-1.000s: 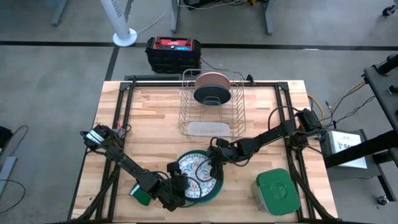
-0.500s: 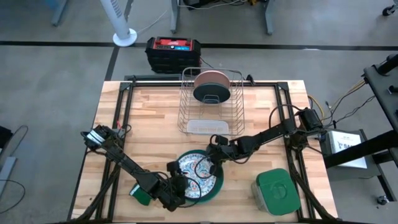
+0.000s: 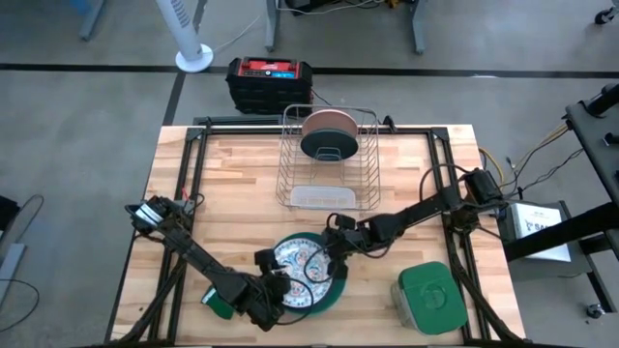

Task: Sort dishes
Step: Put the white patterned plate in the dishwasher rack

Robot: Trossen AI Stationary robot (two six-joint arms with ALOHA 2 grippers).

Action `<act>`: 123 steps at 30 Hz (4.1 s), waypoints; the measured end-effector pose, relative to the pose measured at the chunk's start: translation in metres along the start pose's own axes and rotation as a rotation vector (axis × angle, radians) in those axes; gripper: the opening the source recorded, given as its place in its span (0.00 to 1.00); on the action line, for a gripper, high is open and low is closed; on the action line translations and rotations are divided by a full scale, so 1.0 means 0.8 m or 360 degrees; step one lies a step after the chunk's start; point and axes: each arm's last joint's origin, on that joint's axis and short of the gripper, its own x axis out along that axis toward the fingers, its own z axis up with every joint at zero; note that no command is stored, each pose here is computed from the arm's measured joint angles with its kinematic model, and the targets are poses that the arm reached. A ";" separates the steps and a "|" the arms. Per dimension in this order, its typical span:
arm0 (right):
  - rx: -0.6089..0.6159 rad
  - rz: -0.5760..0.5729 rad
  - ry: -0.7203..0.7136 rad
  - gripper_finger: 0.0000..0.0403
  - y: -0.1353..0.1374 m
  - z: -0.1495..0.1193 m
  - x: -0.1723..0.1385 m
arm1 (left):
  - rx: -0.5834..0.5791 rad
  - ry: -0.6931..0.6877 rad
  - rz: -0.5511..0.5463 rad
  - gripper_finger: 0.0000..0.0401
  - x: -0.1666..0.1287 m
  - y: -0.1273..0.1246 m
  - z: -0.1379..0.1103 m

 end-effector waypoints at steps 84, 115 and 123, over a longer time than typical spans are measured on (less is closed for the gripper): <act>0.0275 -0.0022 -0.0067 0.10 0.021 -0.011 0.009 | -0.0460 -0.0117 -0.0316 0.58 -0.062 0.027 -0.009; 0.0151 0.0104 -0.0117 0.00 0.031 -0.015 0.040 | -0.1583 0.0244 -0.0290 0.58 -0.042 0.040 -0.051; 0.0131 0.0128 -0.0139 0.00 0.032 -0.014 0.040 | -0.1468 0.0171 -0.0243 0.57 -0.044 0.043 -0.049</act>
